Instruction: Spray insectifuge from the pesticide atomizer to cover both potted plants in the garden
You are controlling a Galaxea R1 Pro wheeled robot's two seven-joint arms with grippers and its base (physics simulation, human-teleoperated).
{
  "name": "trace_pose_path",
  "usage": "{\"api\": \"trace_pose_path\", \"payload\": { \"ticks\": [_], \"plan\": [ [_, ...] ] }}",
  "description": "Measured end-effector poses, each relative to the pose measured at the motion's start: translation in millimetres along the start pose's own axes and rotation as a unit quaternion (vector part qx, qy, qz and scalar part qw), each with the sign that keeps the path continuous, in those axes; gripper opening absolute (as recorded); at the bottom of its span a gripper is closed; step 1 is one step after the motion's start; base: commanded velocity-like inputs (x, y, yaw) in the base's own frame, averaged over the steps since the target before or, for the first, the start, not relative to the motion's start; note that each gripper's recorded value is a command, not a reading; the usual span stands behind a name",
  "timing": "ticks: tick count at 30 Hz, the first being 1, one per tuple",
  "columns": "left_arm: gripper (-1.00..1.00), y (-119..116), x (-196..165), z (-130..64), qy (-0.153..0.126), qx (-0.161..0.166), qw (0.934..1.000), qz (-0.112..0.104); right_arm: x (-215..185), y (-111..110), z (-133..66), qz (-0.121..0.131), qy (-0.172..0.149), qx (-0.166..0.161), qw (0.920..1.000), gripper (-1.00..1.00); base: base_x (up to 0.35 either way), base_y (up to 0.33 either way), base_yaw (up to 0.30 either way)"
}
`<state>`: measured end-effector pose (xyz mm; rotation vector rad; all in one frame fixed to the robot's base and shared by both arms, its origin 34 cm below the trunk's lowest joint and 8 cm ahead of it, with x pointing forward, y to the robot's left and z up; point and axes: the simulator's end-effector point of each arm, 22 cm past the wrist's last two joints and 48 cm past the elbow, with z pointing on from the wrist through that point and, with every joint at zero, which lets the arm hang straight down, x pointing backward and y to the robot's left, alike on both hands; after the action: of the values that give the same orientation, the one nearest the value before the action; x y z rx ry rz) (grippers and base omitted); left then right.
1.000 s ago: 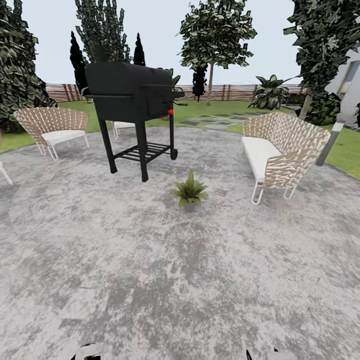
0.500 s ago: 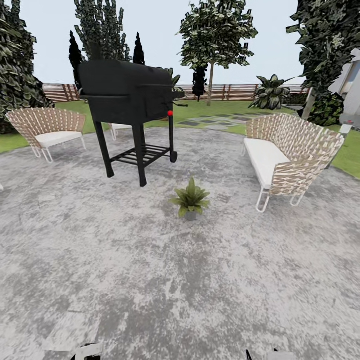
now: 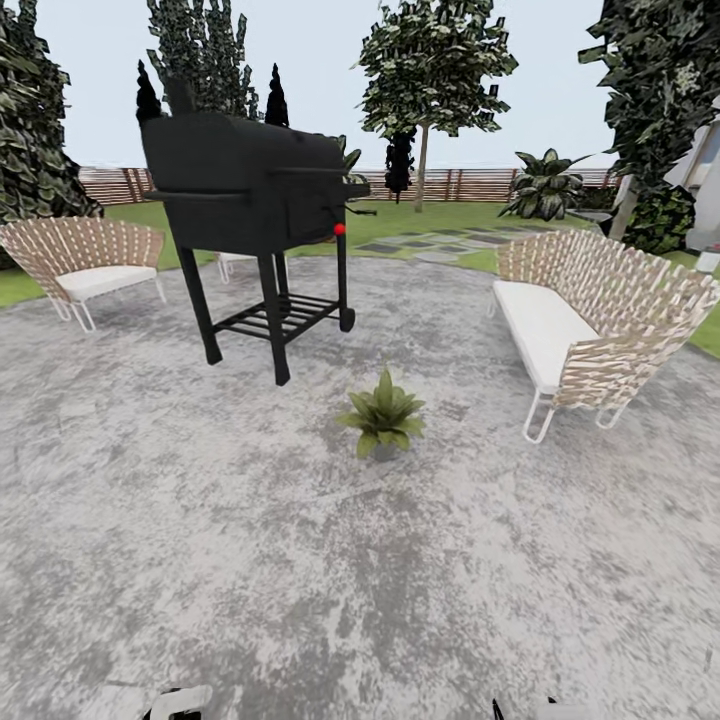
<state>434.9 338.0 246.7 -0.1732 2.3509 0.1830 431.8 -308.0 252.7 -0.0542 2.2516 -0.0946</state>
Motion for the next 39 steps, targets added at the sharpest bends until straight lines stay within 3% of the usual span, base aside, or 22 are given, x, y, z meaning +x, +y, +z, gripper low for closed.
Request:
{"api": "trace_pose_path", "payload": {
  "ticks": [13,18,23,39],
  "plan": [
    [-1.0,-1,-4,-0.2,-0.004,0.001,1.0,0.0,-4,0,0.1,0.001,-0.004,0.0,1.0,1.0,0.339,-0.001,-0.151],
    [-1.0,-1,-5,-0.5,-0.006,0.002,1.0,0.0,-4,19,-0.2,0.011,-0.005,-0.008,0.9999,1.0,0.274,-0.119,-0.087],
    [-1.0,1,-1,-3.0,-0.007,0.001,1.0,0.0,-4,26,-0.5,0.015,-0.004,-0.011,0.9998,1.0,0.074,-0.24,-0.012],
    [-1.0,1,-5,-3.4,-0.014,-0.002,0.9999,-0.005,7,21,-4.5,0.013,0.009,-0.008,0.9998,1.0,0.039,-0.264,-0.001]
  ]
}}
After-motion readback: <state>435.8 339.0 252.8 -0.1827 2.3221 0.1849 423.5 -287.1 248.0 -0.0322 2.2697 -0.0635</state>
